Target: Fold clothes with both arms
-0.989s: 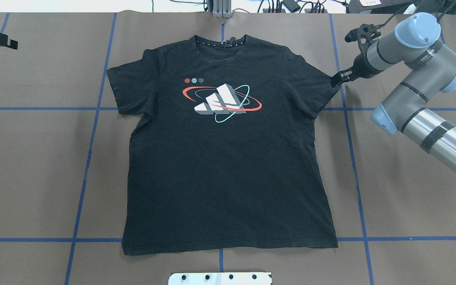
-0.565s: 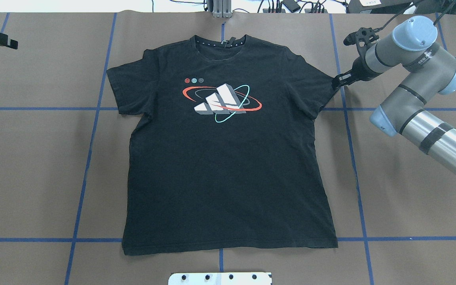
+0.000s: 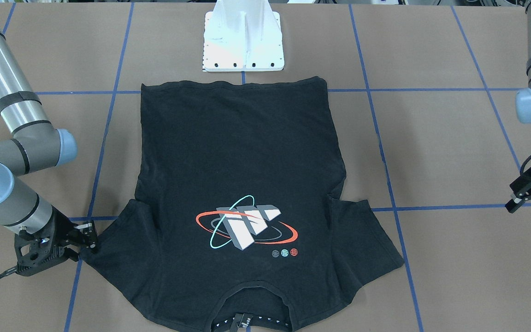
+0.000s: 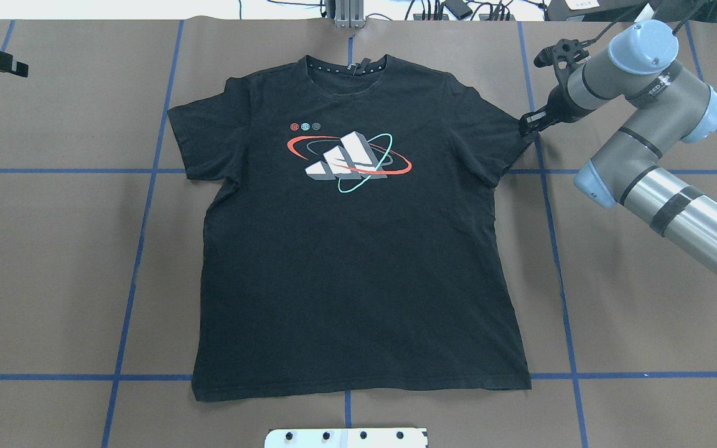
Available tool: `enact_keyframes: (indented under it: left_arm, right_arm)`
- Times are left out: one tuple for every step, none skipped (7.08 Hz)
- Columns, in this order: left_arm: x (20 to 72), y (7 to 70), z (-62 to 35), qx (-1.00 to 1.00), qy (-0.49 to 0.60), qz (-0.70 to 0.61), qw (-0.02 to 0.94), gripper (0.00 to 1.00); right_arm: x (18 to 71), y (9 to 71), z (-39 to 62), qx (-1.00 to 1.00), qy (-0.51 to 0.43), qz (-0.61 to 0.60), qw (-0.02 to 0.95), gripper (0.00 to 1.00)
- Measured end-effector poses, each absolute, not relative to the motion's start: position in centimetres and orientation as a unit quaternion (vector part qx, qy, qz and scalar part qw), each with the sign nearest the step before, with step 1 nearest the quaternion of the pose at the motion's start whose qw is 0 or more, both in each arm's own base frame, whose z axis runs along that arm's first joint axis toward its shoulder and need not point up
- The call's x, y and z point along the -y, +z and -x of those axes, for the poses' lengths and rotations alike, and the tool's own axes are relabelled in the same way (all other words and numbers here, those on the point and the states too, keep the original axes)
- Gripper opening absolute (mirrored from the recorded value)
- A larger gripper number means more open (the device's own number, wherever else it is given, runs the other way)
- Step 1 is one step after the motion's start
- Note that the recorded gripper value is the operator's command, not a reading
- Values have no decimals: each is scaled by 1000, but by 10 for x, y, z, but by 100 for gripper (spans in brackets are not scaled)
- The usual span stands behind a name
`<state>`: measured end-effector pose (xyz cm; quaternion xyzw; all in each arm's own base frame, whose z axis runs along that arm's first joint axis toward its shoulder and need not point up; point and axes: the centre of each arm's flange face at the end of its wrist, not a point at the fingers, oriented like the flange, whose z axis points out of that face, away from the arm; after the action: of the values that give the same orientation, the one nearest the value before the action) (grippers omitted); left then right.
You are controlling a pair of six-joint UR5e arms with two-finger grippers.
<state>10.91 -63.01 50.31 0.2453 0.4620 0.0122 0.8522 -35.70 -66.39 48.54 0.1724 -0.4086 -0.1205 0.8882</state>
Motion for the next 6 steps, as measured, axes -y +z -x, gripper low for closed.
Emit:
enact_keyframes:
  left_arm:
    - [630, 503, -109, -462, 12, -245, 852, 100]
    - [630, 503, -109, -462, 12, -245, 852, 100]
    - [630, 503, -109, -463, 13, -245, 852, 100]
    - [630, 502, -109, -463, 13, -245, 852, 100]
    - [630, 502, -109, -463, 13, -245, 851, 100]
    - [630, 501, -109, -464, 13, -246, 851, 100]
  right_arm:
    - [667, 485, 358, 408, -120, -172, 889, 50]
    - [668, 485, 358, 408, -120, -171, 889, 50]
    - [668, 487, 357, 408, -120, -170, 889, 50]
    - [667, 489, 356, 409, -120, -170, 889, 50]
    - [667, 489, 355, 409, -120, -170, 888, 50]
    - [666, 488, 355, 410, -120, -170, 888, 50]
